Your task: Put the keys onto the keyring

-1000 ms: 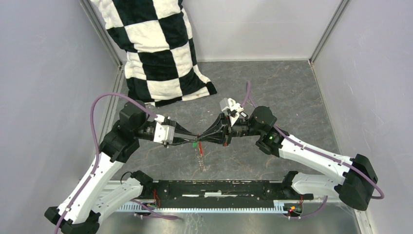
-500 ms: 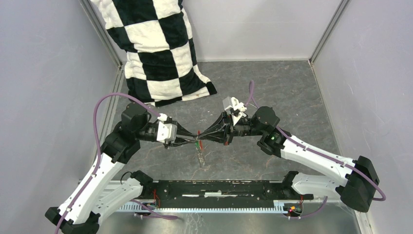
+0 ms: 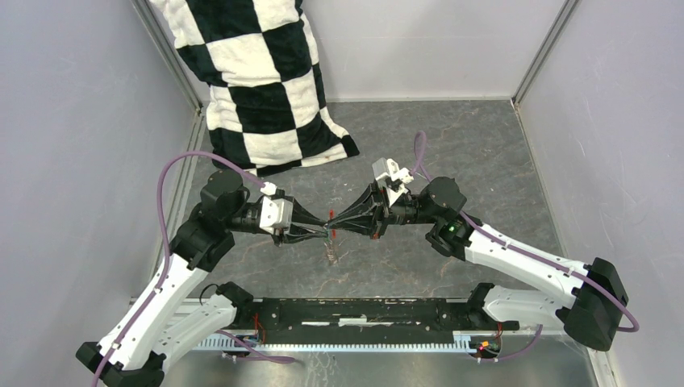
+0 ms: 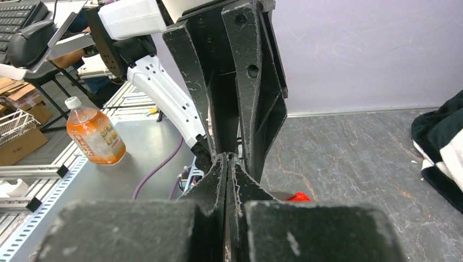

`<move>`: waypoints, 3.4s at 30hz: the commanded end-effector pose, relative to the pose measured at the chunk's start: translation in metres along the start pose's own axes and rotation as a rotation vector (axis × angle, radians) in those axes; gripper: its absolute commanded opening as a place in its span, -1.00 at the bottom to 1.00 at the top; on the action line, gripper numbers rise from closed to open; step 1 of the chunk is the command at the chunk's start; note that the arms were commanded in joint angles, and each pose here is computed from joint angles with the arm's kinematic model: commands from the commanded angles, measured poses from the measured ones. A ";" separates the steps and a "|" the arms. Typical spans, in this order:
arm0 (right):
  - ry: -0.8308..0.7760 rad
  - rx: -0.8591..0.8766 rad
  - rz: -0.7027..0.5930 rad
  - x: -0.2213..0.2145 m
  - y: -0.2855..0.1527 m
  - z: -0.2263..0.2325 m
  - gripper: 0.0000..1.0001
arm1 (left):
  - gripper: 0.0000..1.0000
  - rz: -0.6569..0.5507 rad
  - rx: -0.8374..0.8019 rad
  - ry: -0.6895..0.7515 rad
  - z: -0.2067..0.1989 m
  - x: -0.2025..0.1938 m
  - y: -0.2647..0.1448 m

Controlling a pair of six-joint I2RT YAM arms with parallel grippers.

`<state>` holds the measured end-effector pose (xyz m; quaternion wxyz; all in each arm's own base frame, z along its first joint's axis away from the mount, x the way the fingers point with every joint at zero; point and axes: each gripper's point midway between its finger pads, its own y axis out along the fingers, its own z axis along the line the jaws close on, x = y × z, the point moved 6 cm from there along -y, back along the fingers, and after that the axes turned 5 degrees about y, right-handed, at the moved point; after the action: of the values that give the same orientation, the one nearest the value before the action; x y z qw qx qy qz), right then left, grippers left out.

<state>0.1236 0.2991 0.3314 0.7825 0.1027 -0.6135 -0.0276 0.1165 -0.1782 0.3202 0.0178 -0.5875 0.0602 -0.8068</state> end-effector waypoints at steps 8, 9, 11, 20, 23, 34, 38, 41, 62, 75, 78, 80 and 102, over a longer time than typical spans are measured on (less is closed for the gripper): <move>-0.061 -0.001 -0.073 0.017 0.000 0.003 -1.00 | -0.25 -0.040 -0.058 -0.028 -0.010 0.009 -0.001; -0.061 -0.006 -0.071 0.017 0.000 0.002 -1.00 | -0.24 -0.040 -0.060 -0.025 -0.010 0.010 -0.001; -0.063 -0.012 -0.067 0.016 -0.001 0.002 -1.00 | -0.23 -0.042 -0.068 -0.019 -0.012 0.011 -0.002; -0.067 -0.016 -0.057 0.014 -0.002 0.002 -1.00 | -0.09 -0.044 -0.033 -0.027 -0.006 0.016 -0.002; -0.069 -0.014 -0.057 0.015 -0.002 0.002 -1.00 | -0.02 -0.048 0.002 -0.037 -0.001 0.016 -0.001; -0.075 -0.007 -0.060 0.016 -0.002 0.003 -1.00 | -0.33 -0.054 0.045 -0.072 0.000 0.014 -0.001; -0.075 -0.007 -0.064 0.017 -0.002 0.004 -0.99 | -0.74 -0.048 0.044 -0.093 -0.001 0.010 -0.001; -0.072 0.003 -0.064 0.017 -0.002 0.005 -1.00 | -0.95 -0.042 0.046 -0.115 0.000 0.007 0.001; -0.124 -0.053 0.458 0.013 -0.010 -0.009 -0.21 | -0.96 0.111 -0.060 -0.110 0.004 0.004 -0.002; -0.116 -0.021 0.572 0.015 0.006 -0.017 -0.33 | -0.96 0.181 -0.111 -0.109 0.004 -0.004 -0.004; -0.114 -0.002 0.578 0.012 0.010 -0.015 -0.34 | -0.96 0.182 -0.111 -0.109 0.004 -0.005 -0.004; -0.113 0.005 0.584 0.011 0.013 -0.015 -0.34 | -0.96 0.181 -0.111 -0.104 0.004 -0.004 -0.004; -0.138 0.000 0.545 0.013 0.027 -0.018 -0.99 | -0.59 0.170 -0.091 -0.066 0.005 0.002 -0.006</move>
<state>0.1387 0.3204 0.3189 0.7335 -0.0949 -0.6359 0.2204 0.1206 -0.1719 0.3017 0.0800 -0.6495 0.1654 -0.7378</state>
